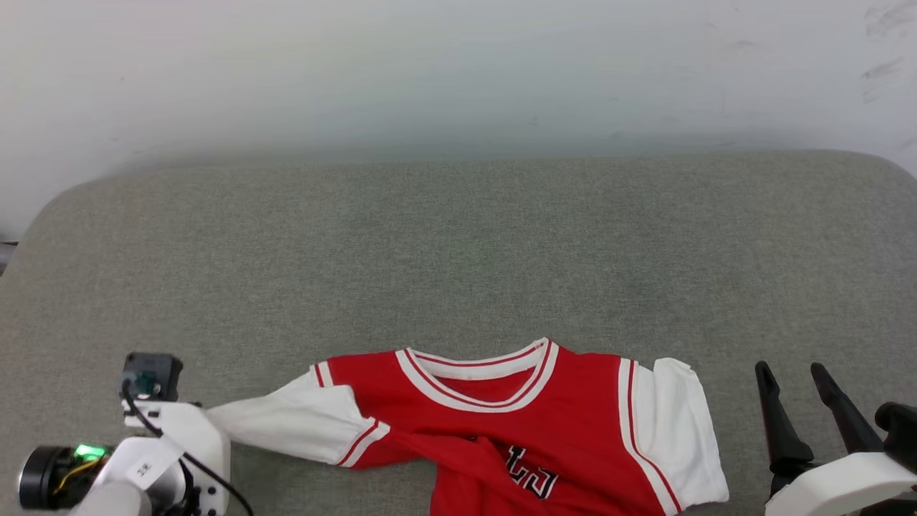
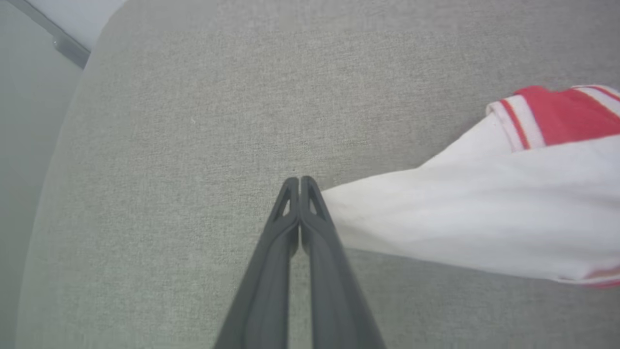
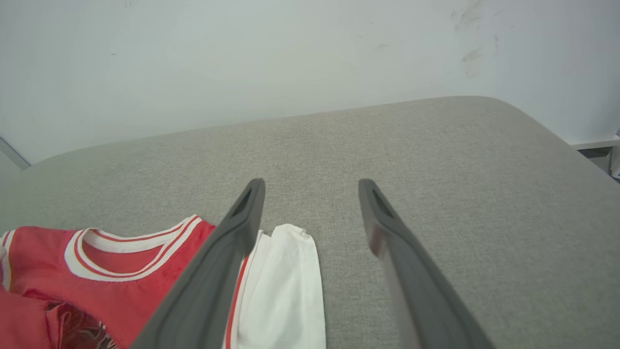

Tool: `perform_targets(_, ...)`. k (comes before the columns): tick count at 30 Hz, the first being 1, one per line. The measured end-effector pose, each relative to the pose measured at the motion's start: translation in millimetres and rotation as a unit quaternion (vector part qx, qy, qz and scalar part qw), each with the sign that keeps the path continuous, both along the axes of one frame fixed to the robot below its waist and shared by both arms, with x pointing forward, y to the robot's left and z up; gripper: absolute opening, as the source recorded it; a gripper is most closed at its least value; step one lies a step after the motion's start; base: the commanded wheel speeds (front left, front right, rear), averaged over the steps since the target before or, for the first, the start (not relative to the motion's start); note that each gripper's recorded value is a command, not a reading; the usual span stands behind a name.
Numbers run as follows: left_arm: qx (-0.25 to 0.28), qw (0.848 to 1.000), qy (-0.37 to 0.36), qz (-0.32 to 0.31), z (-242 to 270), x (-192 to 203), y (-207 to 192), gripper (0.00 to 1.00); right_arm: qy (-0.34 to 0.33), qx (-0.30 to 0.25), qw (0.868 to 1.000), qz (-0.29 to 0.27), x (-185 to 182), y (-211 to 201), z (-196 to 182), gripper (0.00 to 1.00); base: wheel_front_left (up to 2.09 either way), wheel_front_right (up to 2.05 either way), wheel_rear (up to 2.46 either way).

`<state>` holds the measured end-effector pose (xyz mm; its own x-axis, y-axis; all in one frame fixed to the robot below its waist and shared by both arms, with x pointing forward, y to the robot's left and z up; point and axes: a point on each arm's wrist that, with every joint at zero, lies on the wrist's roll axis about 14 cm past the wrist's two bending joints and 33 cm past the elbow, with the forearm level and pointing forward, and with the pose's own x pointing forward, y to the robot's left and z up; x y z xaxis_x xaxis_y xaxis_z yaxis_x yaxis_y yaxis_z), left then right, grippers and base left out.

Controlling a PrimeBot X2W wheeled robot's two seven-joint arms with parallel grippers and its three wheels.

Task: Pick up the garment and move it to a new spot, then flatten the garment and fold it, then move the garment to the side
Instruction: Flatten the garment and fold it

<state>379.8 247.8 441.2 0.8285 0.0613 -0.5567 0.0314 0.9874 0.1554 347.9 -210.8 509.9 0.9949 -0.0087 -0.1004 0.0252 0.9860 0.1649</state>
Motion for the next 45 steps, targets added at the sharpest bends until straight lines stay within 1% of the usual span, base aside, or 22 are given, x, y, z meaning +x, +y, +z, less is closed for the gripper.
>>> perform_targets(2, -0.007, 1.0, 0.01, 0.021, -12.9, -11.8, 8.4, 0.0, 0.0, 0.0, 1.0, 0.001, 0.2, 0.4, 0.1, 1.0, 0.0, 0.0, 0.0)
perform_targets(5, -0.031, 0.998, 0.025, 0.049, -36.3, -30.1, 11.7, 0.0, 0.003, 0.002, 1.0, 0.0, 1.5, 0.1, -1.3, 1.0, 0.0, 0.0, 0.0)
perform_targets(6, -0.049, 0.996, 0.032, 0.064, -45.3, -36.3, 11.2, 0.0, 0.005, 0.004, 1.0, 0.001, 2.0, 0.3, -2.4, 1.0, 0.0, 0.0, 0.0)
perform_targets(8, -0.067, 0.993, 0.049, 0.083, -63.5, -49.6, 9.9, 0.0, 0.009, 0.008, 1.0, 0.003, 3.1, 1.5, -4.8, 1.0, 0.0, 0.0, 0.0)
perform_targets(13, -0.118, 0.986, 0.036, 0.109, -79.7, -55.8, 0.6, 0.0, 0.016, 0.009, 1.0, 0.002, 5.0, 1.2, -8.4, 1.0, 0.0, 0.0, 0.0)
perform_targets(14, -0.124, 0.986, 0.029, 0.111, -80.1, -54.9, -0.4, 0.16, 0.017, 0.009, 1.0, 0.002, 5.6, 0.8, -8.4, 1.0, 0.0, 0.0, 0.0)
perform_targets(15, -0.13, 0.985, 0.017, 0.114, -78.9, -53.4, -1.3, 0.64, 0.016, 0.009, 1.0, 0.002, 6.4, 1.0, -7.9, 1.0, 0.0, 0.0, 0.0)
perform_targets(16, -0.132, 0.985, 0.001, 0.113, -75.9, -50.8, -1.9, 1.0, 0.014, 0.009, 1.0, 0.002, 7.1, 0.9, -6.7, 1.0, 0.0, 0.0, 0.0)
perform_targets(19, -0.145, 0.982, -0.06, 0.108, -59.2, -37.7, -7.5, 1.0, 0.013, 0.01, 1.0, 0.001, 5.8, 0.3, -5.5, 1.0, 0.0, 0.0, 0.0)
perform_targets(22, -0.143, 0.977, -0.124, 0.102, -37.3, -28.1, -5.7, 1.0, 0.009, 0.01, 1.0, -0.001, 3.3, -1.3, -2.9, 1.0, 0.0, 0.0, 0.0)
perform_targets(27, -0.14, 0.962, -0.218, 0.084, 3.9, -17.0, -9.9, 1.0, 0.002, 0.014, 1.0, -0.004, -2.4, -3.0, 1.8, 1.0, 0.0, 0.0, 0.0)
perform_targets(31, -0.14, 0.951, -0.269, 0.063, 32.3, -12.6, -20.2, 1.0, 0.013, 0.019, 1.0, -0.008, -6.3, -5.7, -3.1, 1.0, 0.0, 0.0, 0.0)
perform_targets(36, -0.141, 0.936, -0.322, 0.027, 66.3, -8.3, -41.0, 1.0, 0.064, 0.029, 0.997, -0.008, -10.0, -10.2, -27.4, 1.0, 0.0, 0.0, 0.0)
perform_targets(39, -0.142, 0.929, -0.341, 0.009, 79.8, -9.0, -52.9, 1.0, 0.107, 0.029, 0.994, -0.002, -10.0, -14.6, -45.0, 1.0, 0.0, 0.0, 0.0)
perform_targets(43, -0.147, 0.925, -0.349, -0.006, 85.7, -10.9, -65.8, 1.0, 0.171, 0.023, 0.985, 0.023, -0.4, -14.3, -66.4, 1.0, 0.0, 0.0, 0.0)
perform_targets(45, -0.152, 0.924, -0.351, -0.009, 87.5, -11.4, -71.8, 1.0, 0.208, 0.021, 0.977, 0.045, 6.3, -8.9, -76.7, 1.0, 0.0, 0.0, 0.0)
